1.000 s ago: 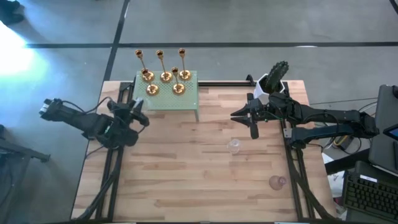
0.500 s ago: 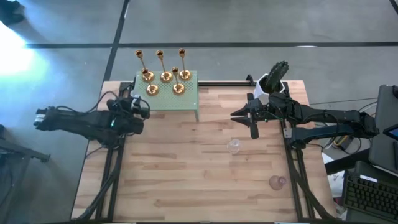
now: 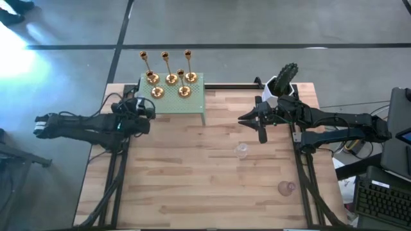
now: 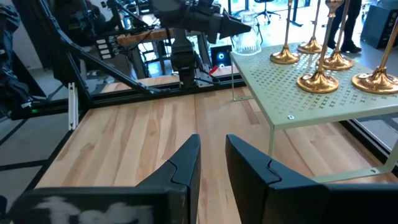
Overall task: Pick & Place candle stick holders
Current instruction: Put the left transparent glass candle holder on the shelf
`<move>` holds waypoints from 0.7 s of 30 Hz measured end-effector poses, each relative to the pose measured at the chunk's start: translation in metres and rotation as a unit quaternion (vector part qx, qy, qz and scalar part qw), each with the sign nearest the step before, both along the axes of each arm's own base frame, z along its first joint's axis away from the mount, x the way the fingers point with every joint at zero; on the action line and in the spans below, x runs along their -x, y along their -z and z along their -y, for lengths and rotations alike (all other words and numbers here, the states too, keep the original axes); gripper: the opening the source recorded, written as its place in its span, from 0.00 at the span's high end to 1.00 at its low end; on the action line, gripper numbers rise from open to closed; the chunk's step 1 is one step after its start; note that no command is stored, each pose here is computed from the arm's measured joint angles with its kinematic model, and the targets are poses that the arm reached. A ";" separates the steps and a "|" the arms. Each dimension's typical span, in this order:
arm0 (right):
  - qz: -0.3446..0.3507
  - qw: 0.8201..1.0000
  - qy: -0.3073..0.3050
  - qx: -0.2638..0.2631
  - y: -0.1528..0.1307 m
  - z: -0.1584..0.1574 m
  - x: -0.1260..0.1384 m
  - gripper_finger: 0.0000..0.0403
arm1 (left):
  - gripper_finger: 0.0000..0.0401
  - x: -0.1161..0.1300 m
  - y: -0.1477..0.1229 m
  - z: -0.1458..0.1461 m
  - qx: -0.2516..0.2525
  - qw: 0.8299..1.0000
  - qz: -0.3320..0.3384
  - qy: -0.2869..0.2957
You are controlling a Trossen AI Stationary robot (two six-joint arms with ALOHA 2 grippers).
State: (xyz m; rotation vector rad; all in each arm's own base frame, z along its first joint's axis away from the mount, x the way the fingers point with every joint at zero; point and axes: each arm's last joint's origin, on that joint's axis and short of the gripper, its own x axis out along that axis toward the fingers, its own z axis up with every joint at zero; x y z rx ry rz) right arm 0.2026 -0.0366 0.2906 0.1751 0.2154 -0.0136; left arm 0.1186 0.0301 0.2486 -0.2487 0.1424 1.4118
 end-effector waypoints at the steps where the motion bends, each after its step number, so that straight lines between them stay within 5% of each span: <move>1: 0.000 1.000 0.000 0.000 0.000 0.000 0.000 0.82 | 0.74 -0.001 0.000 -0.002 0.005 1.000 -0.001 -0.002; 21: 0.000 1.000 0.000 0.000 0.000 0.000 0.000 0.80 | 0.74 -0.008 0.008 -0.017 0.024 1.000 0.002 -0.018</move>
